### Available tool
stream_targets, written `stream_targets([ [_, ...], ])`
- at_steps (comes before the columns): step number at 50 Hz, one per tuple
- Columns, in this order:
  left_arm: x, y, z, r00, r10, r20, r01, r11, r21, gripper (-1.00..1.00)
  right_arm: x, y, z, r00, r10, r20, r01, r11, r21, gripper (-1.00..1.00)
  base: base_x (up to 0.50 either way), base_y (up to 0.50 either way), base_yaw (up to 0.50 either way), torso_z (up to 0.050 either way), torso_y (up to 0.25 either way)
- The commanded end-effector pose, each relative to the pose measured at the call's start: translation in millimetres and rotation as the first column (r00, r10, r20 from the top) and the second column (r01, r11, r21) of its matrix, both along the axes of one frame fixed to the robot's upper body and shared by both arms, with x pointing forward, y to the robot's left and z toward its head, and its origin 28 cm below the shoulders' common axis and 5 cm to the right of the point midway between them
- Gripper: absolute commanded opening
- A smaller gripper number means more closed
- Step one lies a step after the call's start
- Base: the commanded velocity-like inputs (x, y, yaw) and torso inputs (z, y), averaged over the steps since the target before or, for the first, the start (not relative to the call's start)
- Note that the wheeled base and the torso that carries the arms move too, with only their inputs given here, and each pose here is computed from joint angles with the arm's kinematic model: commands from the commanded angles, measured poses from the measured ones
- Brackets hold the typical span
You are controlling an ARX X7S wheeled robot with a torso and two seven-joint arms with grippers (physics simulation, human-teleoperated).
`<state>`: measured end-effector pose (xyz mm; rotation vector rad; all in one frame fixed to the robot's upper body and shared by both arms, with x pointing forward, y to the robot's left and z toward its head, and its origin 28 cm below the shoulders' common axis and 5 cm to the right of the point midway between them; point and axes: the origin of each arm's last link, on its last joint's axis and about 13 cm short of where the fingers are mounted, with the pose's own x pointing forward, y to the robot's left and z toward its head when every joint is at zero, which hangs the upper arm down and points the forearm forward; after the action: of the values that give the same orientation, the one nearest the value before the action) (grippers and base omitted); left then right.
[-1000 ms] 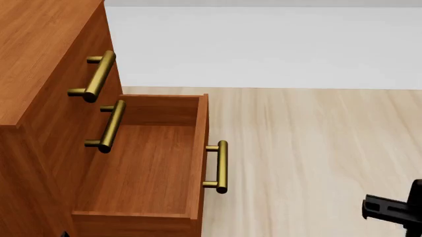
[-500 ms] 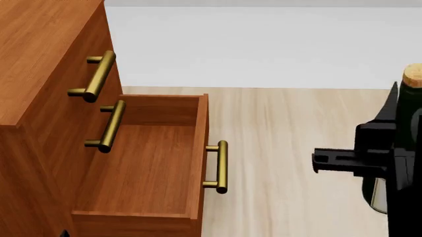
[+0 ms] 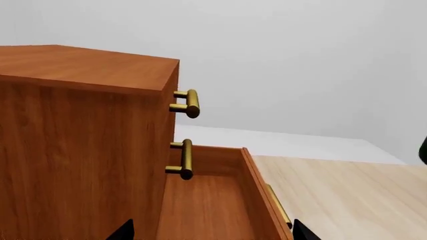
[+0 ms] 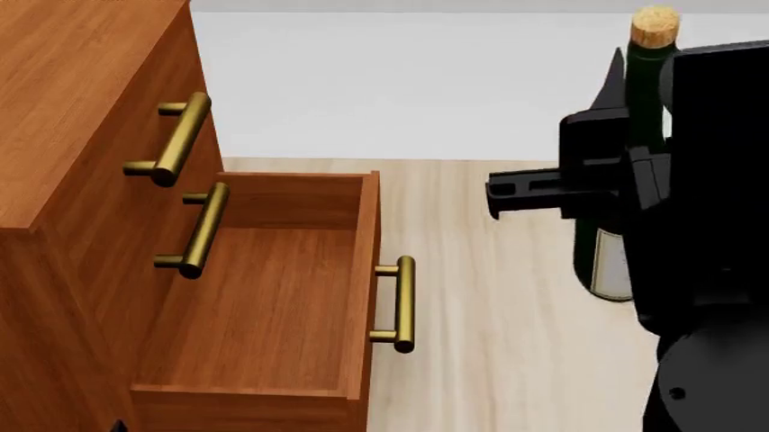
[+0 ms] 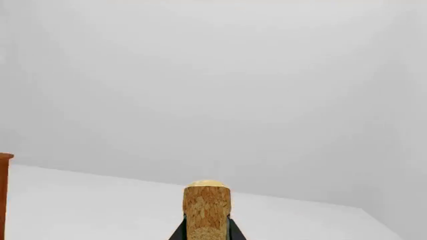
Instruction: Put the wine bottle in the bottom drawer of the cabinet.
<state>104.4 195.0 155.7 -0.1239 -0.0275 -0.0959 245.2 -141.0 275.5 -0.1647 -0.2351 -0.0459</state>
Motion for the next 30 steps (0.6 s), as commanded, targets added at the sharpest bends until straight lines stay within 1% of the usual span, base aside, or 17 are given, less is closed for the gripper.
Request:
stream_targets([
  [1,0.8,-0.8,-0.1,1.000,-0.003,-0.002,0.003,1.000,0.003,1.00,18.8,6.5,20.7,0.998,0.050,0.028,-0.050,0.999,0.012,-1.00,0.00,0.00,0.00,0.000,0.000],
  [7,0.9,-0.6,-1.4,1.000,-0.002,-0.003,0.002,1.000,0.002,1.00,28.5,13.1,26.9,0.997,0.079,0.021,-0.080,0.997,0.017,-1.00,0.00,0.00,0.00,0.000,0.000],
  [8,1.9,-0.3,-2.1,1.000,0.002,-0.003,-0.002,1.000,0.007,1.00,30.3,14.7,28.0,0.995,0.096,0.019,-0.097,0.995,0.032,-1.00,0.00,0.00,0.00,0.000,0.010],
  [12,2.1,0.9,-1.3,1.000,0.007,-0.001,-0.007,1.000,0.004,1.00,35.4,20.0,30.9,0.994,0.113,0.015,-0.113,0.993,0.027,-1.00,0.00,0.00,0.00,0.000,0.000],
  [14,1.9,1.0,-1.9,1.000,0.006,-0.003,-0.006,1.000,0.001,1.00,37.2,24.5,34.5,0.991,0.136,0.010,-0.136,0.990,0.028,-1.00,0.00,0.00,0.00,0.000,0.000],
  [18,1.8,0.9,-2.2,1.000,0.005,-0.004,-0.005,1.000,0.000,1.00,39.9,32.1,40.9,0.988,0.156,0.015,-0.156,0.988,0.001,-1.00,0.00,0.00,0.00,0.000,0.000],
  [27,2.2,1.8,-1.9,1.000,0.016,-0.001,-0.016,1.000,-0.002,1.00,46.0,44.6,46.7,0.981,0.193,0.006,-0.193,0.981,-0.026,-1.00,0.00,0.00,0.00,0.000,0.001],
  [29,1.9,2.2,-2.4,1.000,0.013,-0.002,-0.013,1.000,-0.015,1.00,45.8,47.9,47.4,0.978,0.210,-0.002,-0.210,0.978,-0.024,-1.00,0.00,0.00,0.00,0.005,0.000],
  [30,2.3,1.9,-3.0,1.000,0.013,-0.004,-0.013,1.000,-0.012,1.00,45.5,50.0,48.5,0.974,0.224,-0.009,-0.225,0.974,-0.009,-1.00,0.00,0.00,0.00,0.000,0.000],
])
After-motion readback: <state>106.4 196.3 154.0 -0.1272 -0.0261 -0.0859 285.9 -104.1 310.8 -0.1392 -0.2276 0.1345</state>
